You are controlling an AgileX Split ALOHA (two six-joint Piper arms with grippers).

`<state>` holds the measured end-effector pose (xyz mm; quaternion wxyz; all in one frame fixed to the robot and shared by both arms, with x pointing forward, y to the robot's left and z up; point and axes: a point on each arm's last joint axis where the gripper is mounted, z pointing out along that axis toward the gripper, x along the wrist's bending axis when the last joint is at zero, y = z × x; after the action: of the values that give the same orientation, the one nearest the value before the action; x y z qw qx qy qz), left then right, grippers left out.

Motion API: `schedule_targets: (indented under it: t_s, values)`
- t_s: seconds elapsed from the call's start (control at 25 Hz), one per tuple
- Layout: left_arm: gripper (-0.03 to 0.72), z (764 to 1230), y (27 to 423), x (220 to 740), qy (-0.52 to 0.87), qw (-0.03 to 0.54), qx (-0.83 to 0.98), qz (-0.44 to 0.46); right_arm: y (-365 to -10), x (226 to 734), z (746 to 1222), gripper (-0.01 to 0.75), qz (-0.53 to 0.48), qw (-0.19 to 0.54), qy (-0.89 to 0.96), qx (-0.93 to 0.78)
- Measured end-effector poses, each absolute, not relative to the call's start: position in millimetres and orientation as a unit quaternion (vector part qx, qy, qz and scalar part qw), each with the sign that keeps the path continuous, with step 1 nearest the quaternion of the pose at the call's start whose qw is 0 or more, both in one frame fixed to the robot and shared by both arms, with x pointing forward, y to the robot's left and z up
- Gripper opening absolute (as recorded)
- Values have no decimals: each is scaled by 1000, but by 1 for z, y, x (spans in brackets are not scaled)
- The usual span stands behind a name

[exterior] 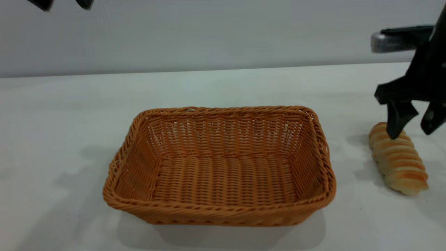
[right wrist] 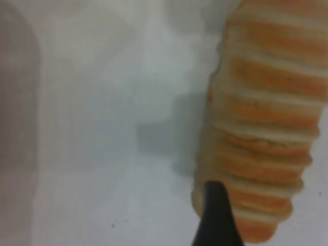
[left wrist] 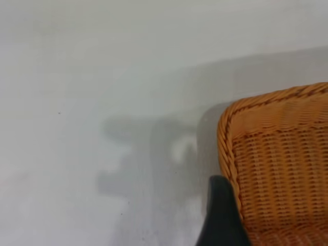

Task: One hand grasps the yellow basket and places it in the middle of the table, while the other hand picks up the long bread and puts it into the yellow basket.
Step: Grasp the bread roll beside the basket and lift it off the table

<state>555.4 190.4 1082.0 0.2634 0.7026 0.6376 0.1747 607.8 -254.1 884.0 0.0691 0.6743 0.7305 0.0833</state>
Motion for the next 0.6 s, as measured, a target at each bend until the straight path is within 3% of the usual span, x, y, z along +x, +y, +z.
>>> schedule_targets:
  t_s: [0.6]
  values:
    - [561, 1120, 203, 524, 632, 282, 697, 188, -252, 629, 838, 591, 53, 46, 736, 673]
